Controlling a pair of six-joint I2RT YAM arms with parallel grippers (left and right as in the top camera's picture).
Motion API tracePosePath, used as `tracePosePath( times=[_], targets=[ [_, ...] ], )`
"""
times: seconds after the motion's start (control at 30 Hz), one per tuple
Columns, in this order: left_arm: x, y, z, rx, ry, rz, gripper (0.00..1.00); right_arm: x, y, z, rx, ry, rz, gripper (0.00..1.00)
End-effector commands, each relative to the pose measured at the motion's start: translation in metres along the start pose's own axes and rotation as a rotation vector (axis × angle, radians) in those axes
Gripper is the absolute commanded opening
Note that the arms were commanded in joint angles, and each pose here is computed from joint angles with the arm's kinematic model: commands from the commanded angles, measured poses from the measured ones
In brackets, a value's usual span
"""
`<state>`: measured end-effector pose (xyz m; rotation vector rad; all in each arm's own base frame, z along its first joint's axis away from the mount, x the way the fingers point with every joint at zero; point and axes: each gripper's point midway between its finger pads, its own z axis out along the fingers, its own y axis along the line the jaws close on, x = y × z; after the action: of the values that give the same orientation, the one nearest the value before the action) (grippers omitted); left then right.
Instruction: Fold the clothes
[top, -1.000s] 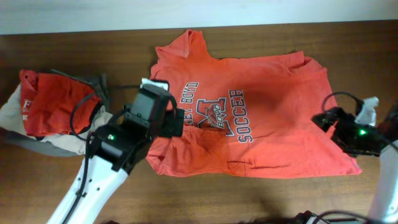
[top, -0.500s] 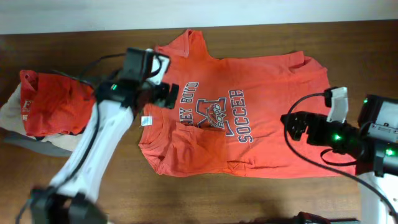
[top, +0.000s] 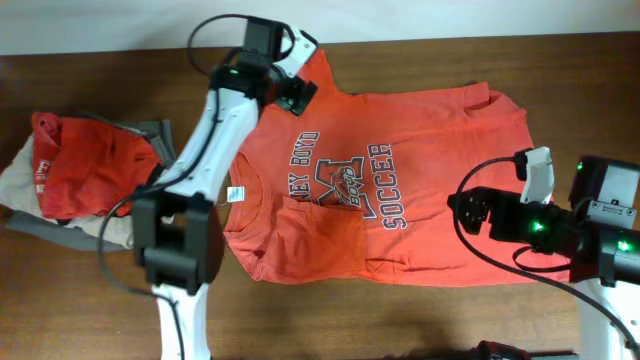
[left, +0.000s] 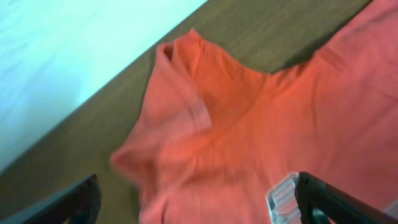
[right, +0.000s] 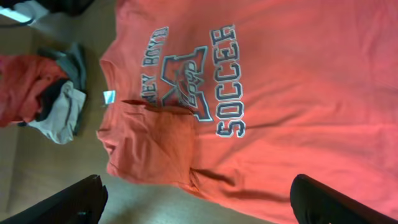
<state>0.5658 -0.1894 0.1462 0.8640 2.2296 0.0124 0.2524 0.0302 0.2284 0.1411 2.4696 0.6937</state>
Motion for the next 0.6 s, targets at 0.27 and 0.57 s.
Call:
tracePosePath(
  times=[0.27, 0.57],
  targets=[
    [0.010, -0.009, 0.092, -0.092, -0.056, 0.185, 0.91, 0.017, -0.012, -0.001, 0.085, 0.058, 0.022, 0.99],
    [0.031, 0.003, 0.121, -0.188, -0.019, 0.181, 0.72, 0.022, -0.021, -0.003, 0.136, 0.078, 0.032, 0.99]
  ],
)
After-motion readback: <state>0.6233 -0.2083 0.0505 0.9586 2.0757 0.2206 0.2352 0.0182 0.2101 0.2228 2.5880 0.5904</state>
